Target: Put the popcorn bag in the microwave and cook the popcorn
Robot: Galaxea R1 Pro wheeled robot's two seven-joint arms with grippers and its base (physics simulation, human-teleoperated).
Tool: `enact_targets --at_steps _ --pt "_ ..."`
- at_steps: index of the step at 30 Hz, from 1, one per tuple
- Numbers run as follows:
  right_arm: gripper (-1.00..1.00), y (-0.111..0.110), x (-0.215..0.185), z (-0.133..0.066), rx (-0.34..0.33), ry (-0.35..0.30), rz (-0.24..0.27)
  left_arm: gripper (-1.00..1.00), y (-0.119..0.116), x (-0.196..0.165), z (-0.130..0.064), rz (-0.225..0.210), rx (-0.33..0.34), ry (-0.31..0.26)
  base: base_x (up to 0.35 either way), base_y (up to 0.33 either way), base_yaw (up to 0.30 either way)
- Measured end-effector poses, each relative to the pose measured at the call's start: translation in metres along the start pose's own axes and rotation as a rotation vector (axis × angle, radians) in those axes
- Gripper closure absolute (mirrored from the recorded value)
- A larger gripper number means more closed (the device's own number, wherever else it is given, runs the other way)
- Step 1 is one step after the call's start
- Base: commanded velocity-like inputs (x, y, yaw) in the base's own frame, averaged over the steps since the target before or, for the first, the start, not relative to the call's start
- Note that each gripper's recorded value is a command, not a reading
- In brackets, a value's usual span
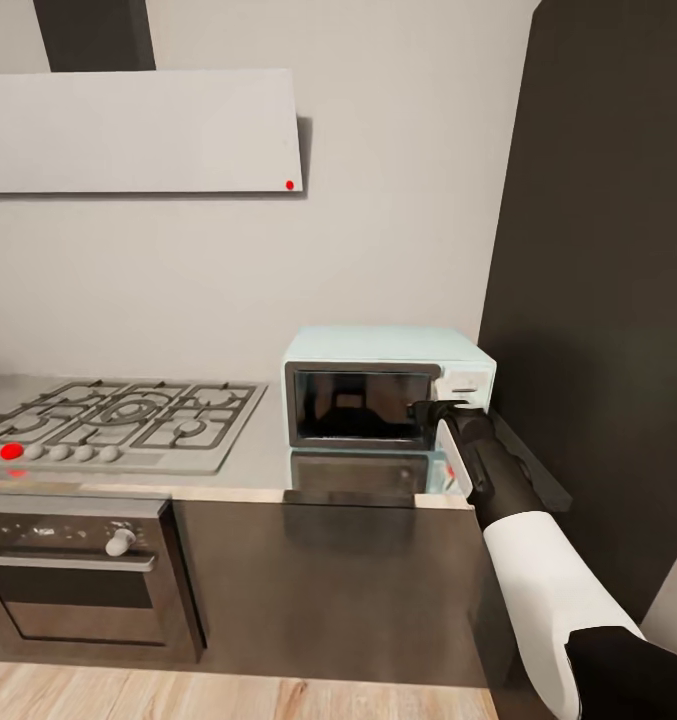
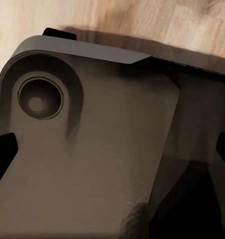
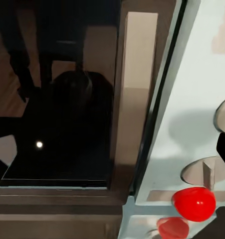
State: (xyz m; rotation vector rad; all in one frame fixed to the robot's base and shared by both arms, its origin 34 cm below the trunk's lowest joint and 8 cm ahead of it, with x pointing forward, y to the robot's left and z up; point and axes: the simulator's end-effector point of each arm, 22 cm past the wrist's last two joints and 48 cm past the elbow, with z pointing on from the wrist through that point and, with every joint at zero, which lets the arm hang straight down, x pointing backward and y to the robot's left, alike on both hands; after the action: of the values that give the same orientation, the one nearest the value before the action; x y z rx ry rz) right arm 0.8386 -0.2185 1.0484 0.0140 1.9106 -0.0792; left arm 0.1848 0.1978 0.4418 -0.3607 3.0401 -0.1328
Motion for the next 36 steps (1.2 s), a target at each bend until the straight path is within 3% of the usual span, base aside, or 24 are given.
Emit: enact_targets --at_steps 36 --pt "-1.00 0.0046 -0.0007 -0.0036 -0.043 0.001 0.004 -1.00 0.0011 -0.0001 -0.0011 -0.003 0.001 -0.005 0.030 0.000 0.000"
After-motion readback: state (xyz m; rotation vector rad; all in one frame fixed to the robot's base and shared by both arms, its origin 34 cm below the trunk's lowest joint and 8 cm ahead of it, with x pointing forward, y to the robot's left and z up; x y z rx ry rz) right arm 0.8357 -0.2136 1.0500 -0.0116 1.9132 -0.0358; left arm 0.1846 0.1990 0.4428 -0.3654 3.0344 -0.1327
